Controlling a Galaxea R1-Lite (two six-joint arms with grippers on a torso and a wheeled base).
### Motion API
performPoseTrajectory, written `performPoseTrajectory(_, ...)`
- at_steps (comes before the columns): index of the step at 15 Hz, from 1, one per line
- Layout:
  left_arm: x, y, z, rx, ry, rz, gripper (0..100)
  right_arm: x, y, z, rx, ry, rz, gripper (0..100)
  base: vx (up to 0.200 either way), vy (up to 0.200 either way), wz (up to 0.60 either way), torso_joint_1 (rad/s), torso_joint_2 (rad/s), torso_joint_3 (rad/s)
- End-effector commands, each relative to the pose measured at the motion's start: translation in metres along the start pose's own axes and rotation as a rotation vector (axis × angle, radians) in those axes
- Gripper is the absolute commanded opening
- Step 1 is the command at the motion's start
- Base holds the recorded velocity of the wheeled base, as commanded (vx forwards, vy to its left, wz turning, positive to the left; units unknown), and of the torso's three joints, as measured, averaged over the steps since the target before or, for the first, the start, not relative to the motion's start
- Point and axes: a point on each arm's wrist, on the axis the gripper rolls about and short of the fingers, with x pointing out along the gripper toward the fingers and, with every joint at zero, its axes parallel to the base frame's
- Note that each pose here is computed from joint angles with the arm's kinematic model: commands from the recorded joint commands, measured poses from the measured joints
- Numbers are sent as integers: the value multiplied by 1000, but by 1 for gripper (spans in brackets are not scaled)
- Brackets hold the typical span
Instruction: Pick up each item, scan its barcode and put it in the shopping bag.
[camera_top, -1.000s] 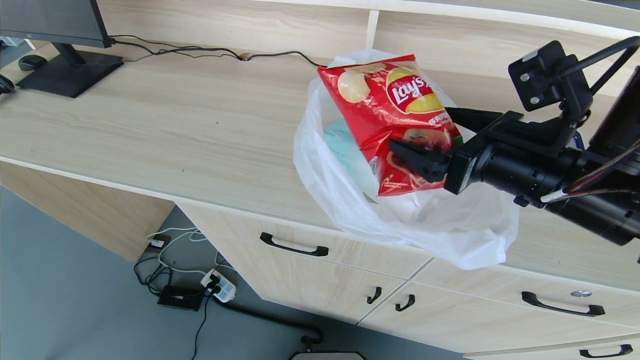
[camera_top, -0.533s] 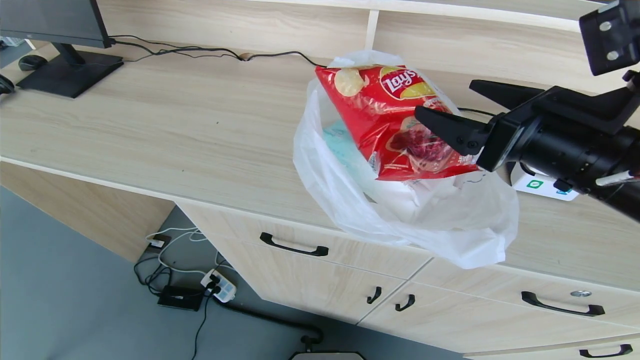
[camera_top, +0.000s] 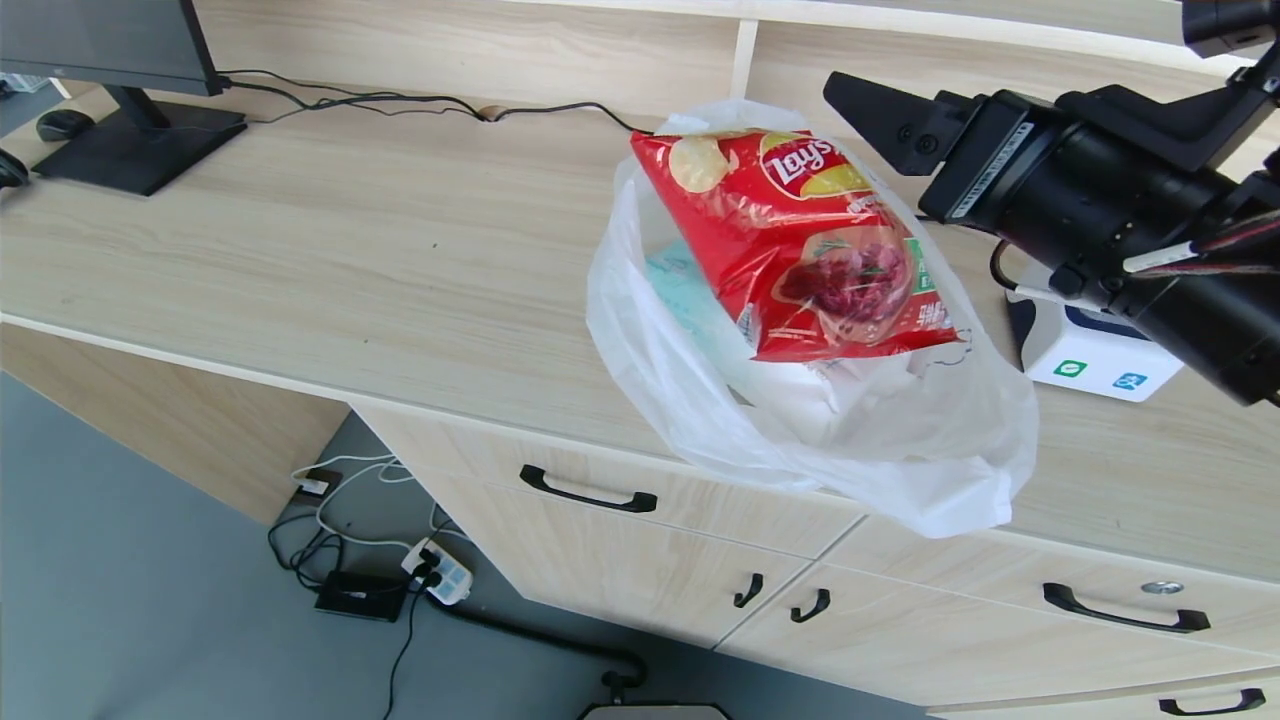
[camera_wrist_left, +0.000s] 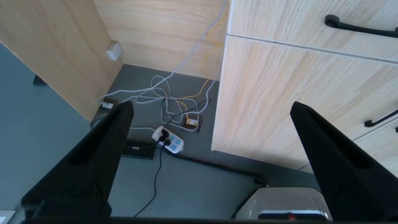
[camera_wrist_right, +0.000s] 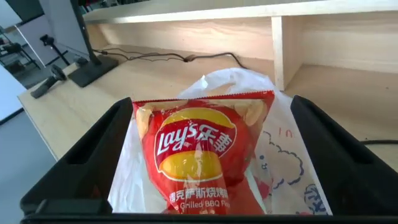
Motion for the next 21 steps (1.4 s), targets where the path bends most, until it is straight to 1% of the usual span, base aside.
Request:
performPoseTrajectory(1, 0, 0, 0, -1, 1, 1, 100, 3, -1, -13, -21, 33, -2, 100, 0, 0, 0, 0, 0, 0)
performPoseTrajectory(3, 0, 0, 0, -1, 1, 1, 100, 3, 0, -15, -38, 39, -1, 100, 0, 0, 0, 0, 0, 0)
performPoseTrajectory(4, 0, 0, 0, -1, 3, -1, 100, 3, 0, -17, -36, 47, 3, 0, 0, 0, 0, 0, 0, 0)
performPoseTrajectory(6, 0, 0, 0, -1, 4, 1, 100, 2, 1, -16, -22, 42, 11, 0, 0, 0, 0, 0, 0, 0)
performPoseTrajectory(8, 0, 0, 0, -1, 4, -1, 100, 0, 8, -19, -21, 58, 33, 0, 0, 0, 0, 0, 0, 0)
performPoseTrajectory(11, 0, 0, 0, -1, 4, -1, 100, 0, 8, -34, -49, 105, 38, 0, 0, 0, 0, 0, 0, 0)
performPoseTrajectory(14, 0, 0, 0, -1, 4, -1, 100, 10, 3, -51, -45, 149, 46, 0, 0, 0, 0, 0, 0, 0)
performPoseTrajectory(16, 0, 0, 0, -1, 4, -1, 100, 12, 2, -56, -47, 160, 60, 0, 0, 0, 0, 0, 0, 0)
performPoseTrajectory(21, 0, 0, 0, -1, 6, -1, 100, 15, -6, -68, -58, 193, 39, 0, 0, 0, 0, 0, 0, 0)
